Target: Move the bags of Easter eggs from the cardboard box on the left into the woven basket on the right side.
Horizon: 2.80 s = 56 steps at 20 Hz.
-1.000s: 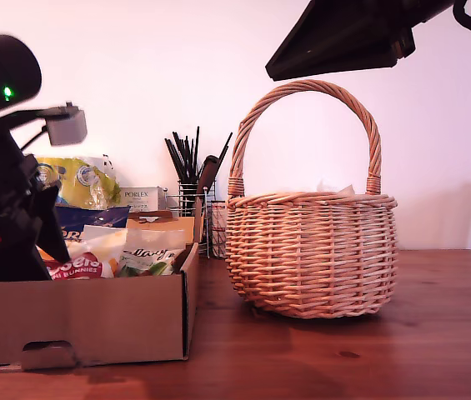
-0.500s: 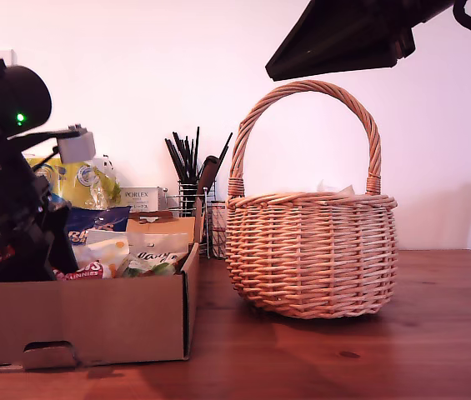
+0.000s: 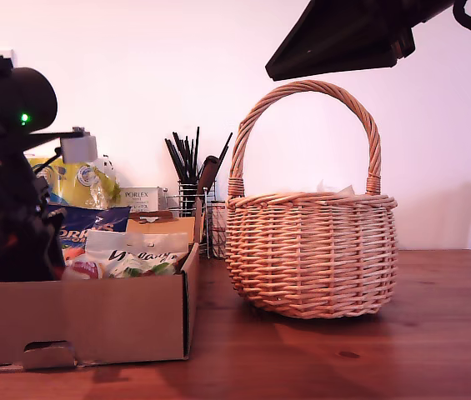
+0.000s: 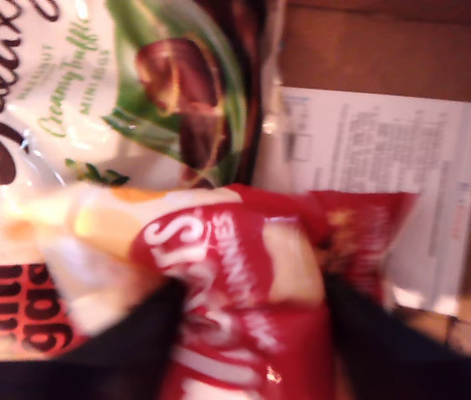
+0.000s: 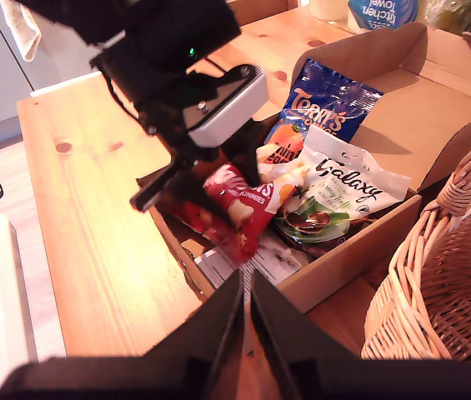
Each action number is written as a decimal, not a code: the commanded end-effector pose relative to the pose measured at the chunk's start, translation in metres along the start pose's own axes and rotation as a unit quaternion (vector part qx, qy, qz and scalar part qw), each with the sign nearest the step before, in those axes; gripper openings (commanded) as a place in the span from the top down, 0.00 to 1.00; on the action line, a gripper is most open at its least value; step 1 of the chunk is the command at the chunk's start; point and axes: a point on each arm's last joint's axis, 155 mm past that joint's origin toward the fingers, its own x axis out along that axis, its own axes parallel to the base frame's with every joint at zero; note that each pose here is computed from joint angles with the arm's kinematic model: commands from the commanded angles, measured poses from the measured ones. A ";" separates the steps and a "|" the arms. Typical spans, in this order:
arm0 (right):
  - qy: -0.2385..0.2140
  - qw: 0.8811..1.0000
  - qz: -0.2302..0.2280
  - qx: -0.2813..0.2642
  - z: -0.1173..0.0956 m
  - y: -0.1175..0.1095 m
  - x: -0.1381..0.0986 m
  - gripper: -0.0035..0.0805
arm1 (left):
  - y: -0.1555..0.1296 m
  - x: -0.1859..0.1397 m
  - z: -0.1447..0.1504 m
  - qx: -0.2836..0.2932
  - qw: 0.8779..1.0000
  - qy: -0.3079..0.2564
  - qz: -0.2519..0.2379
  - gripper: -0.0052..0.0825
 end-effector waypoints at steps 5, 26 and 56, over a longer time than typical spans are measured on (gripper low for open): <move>-0.007 1.000 0.005 -0.003 0.004 0.003 -0.001 0.97 | -0.012 0.004 -0.014 -0.043 0.998 0.038 -0.036 0.77; -0.001 1.000 -0.012 0.004 0.001 -0.007 -0.004 0.97 | -0.007 -0.125 0.109 -0.032 0.978 -0.206 0.005 0.80; 0.046 0.993 -0.091 0.058 -0.032 -0.026 -0.082 0.97 | -0.001 -0.062 0.304 0.009 0.885 -0.431 0.178 0.80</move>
